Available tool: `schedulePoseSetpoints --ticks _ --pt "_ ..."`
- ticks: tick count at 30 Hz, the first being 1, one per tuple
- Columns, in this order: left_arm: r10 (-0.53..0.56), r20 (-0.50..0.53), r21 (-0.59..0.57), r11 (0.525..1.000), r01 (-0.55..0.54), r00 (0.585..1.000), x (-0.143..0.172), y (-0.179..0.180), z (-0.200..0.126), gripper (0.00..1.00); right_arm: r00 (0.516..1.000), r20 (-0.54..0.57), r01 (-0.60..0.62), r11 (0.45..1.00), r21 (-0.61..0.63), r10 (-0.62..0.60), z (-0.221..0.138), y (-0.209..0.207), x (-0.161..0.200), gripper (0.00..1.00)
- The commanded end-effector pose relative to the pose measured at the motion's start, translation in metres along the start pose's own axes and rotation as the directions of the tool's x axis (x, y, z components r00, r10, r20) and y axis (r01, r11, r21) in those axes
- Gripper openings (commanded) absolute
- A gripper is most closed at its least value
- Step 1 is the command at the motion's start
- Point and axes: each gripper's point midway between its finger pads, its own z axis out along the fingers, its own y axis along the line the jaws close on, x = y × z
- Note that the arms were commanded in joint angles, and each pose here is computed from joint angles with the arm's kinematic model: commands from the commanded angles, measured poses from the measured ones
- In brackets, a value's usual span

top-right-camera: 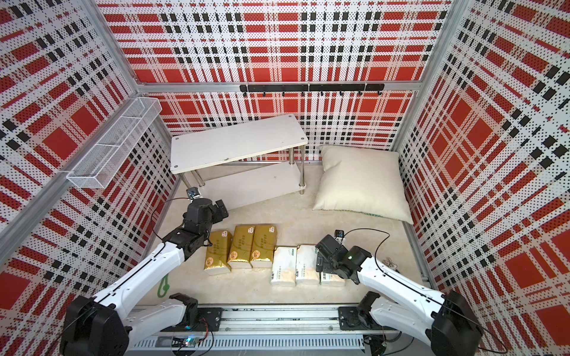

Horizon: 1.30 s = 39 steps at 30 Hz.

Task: Place the tissue boxes on the shelf by color
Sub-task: Pick up the box of tissues from the center of the board.

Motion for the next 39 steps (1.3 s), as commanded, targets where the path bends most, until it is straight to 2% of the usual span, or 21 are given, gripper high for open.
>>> schedulePoseSetpoints --ticks 1,21,24,27,39 --pt "-0.003 0.010 0.019 1.000 0.003 1.000 -0.004 -0.003 -0.006 0.99 1.000 0.018 0.006 1.000 -0.013 -0.005 -0.006 0.004 -0.005 1.00" --pt "-0.003 0.013 0.024 1.000 0.002 1.000 -0.005 -0.004 -0.007 0.99 0.999 -0.042 0.029 0.999 0.045 -0.027 0.021 -0.007 0.016 1.00" --pt "-0.005 0.015 0.024 1.000 0.004 1.000 -0.005 -0.003 -0.008 0.99 0.999 -0.040 0.030 0.999 0.040 -0.028 0.023 -0.006 0.017 0.94" --pt "-0.006 0.017 0.024 1.000 0.006 1.000 -0.006 -0.003 -0.008 0.99 0.999 -0.028 0.026 0.999 0.032 -0.025 0.018 -0.005 0.014 0.87" --pt "-0.001 0.008 0.039 0.999 0.001 1.000 -0.008 -0.011 -0.004 0.99 0.995 0.100 -0.023 1.000 0.017 0.021 -0.021 -0.002 -0.022 0.85"
